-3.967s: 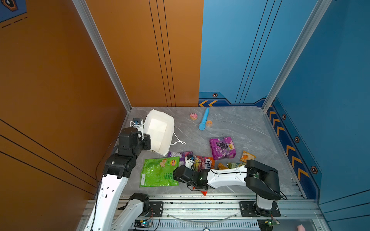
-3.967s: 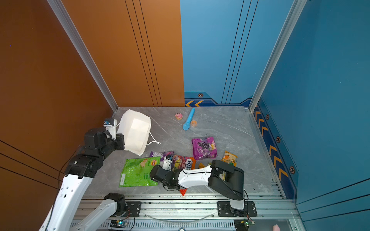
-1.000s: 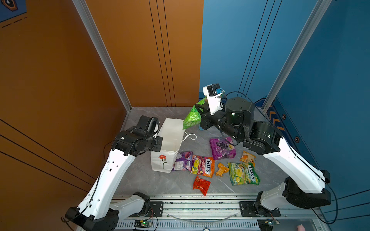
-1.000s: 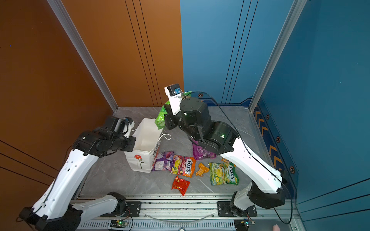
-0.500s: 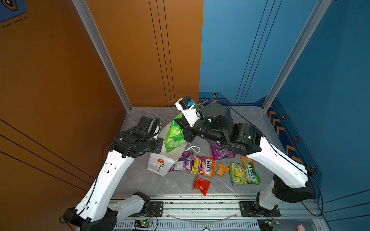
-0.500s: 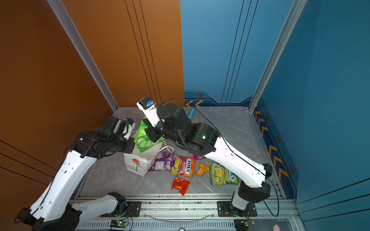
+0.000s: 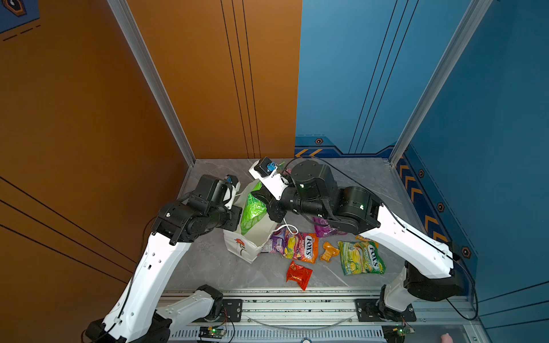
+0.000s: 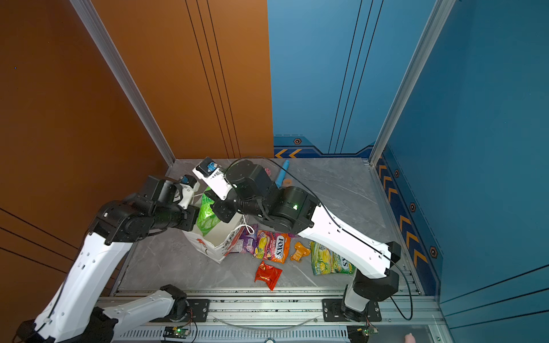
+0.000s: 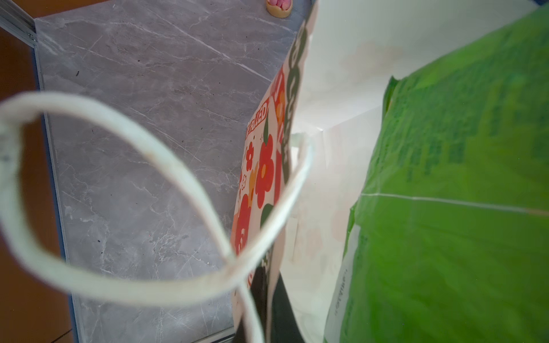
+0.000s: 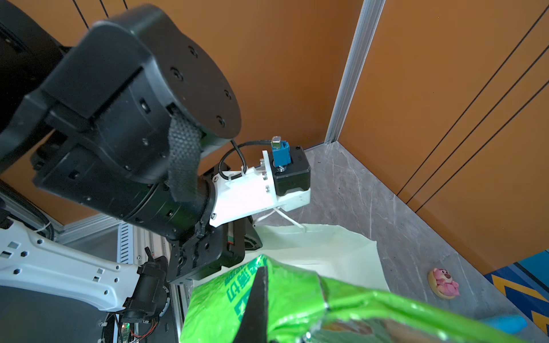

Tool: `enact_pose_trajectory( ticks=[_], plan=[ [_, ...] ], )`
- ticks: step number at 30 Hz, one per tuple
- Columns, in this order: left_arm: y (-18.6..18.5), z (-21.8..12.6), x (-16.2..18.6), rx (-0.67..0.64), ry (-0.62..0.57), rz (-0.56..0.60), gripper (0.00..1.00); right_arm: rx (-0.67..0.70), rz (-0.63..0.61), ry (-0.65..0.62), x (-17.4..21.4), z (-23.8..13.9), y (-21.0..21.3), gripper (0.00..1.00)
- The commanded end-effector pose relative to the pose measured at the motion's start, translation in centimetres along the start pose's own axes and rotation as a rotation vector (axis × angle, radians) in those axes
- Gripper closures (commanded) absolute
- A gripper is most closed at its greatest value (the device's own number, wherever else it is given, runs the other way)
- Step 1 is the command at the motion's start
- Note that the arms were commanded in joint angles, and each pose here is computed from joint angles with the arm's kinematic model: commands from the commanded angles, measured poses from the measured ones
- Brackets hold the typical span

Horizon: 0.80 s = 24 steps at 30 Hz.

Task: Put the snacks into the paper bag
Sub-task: 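Carry the green chip bag with the right gripper over the paper bag opening, then lower the chip bag into the paper bag and open the right gripper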

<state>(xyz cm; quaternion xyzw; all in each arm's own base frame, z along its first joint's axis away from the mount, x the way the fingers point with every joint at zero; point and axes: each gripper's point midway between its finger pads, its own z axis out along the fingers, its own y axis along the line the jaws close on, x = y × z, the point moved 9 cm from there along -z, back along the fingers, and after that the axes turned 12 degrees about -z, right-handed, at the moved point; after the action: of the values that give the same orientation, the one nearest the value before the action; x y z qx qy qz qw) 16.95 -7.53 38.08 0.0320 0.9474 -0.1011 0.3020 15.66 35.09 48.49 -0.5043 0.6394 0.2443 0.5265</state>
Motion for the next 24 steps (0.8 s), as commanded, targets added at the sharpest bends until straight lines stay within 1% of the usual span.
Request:
enact_pose_trajectory(
  ticks=[1,7,11,17,21,24],
  plan=[
    [-0.2,-1.0,0.1,0.027,-0.015,0.019,1.00,-0.014,-0.006,-0.013,0.0,0.2,0.2,1.00],
    [-0.1,-1.0,-0.1,0.010,-0.033,0.015,1.00,0.002,0.022,0.024,1.4,1.7,0.2,1.00],
    [0.0,-1.0,-0.2,0.007,-0.061,0.008,1.00,0.026,0.050,0.067,2.8,3.2,0.3,1.00],
    [0.3,-0.8,-0.3,-0.024,-0.070,0.006,1.00,0.060,0.099,0.133,4.9,5.4,0.5,1.00],
    [0.5,-0.8,-0.3,-0.027,-0.093,-0.009,1.00,0.082,0.156,0.163,6.1,6.4,0.5,1.00],
    [0.7,-0.8,-0.4,-0.044,-0.120,-0.032,1.00,0.104,0.224,0.192,6.8,6.9,0.5,1.00]
  ],
)
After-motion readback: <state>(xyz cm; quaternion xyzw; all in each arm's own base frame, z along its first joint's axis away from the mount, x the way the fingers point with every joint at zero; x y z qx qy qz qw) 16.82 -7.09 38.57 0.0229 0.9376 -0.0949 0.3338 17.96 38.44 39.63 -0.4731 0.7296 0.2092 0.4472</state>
